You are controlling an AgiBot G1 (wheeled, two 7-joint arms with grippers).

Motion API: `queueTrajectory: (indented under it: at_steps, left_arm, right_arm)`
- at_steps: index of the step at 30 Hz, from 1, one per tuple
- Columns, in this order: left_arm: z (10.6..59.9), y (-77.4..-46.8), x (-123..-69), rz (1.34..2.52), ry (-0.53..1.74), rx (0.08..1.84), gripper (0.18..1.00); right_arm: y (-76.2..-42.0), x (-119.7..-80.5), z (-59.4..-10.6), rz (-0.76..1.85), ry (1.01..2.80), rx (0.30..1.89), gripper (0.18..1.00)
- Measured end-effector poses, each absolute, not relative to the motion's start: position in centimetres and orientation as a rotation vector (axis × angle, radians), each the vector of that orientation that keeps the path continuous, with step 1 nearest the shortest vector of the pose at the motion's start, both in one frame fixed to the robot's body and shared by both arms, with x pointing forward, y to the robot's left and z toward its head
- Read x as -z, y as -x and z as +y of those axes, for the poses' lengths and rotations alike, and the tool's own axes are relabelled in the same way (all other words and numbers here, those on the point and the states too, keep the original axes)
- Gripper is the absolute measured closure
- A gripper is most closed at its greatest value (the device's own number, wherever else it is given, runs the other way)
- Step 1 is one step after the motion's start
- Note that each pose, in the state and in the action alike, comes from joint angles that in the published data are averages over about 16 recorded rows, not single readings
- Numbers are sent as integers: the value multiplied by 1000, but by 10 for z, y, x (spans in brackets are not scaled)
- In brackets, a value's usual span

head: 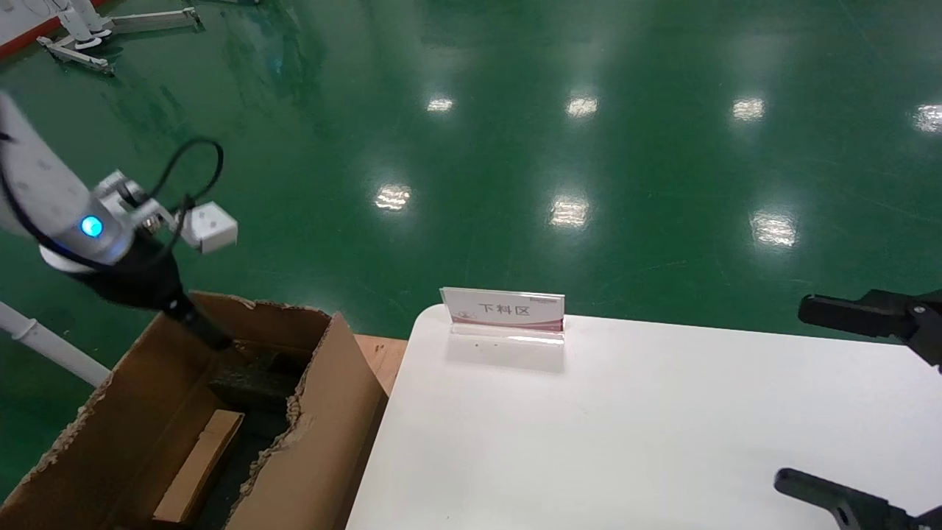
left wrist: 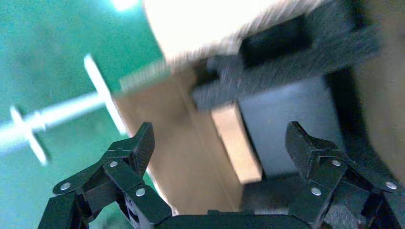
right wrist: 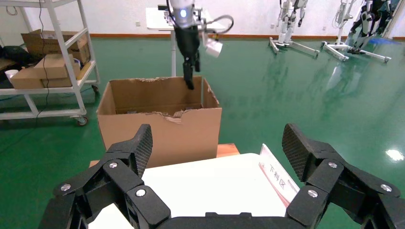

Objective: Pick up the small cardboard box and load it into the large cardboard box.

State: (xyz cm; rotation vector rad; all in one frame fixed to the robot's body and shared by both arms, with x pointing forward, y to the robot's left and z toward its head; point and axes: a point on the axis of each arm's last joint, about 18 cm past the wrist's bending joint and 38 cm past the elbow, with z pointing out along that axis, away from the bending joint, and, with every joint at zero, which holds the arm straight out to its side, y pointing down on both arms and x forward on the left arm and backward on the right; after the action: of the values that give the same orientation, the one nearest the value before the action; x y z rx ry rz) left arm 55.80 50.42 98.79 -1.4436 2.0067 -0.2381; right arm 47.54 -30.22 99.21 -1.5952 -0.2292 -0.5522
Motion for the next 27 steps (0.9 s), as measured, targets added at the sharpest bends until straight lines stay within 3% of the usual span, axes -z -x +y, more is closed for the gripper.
queueTrajectory:
  at_steps: [11,27]
  left_arm:
    - [486,-534,-1024,2035,1084,528,190]
    - [454,-548,-1025,2116,977,562,189]
  right_arm:
    - [-475,-992,-302,-229,1595,552,184]
    - [-475,-992,-302,-229,1595,552,184]
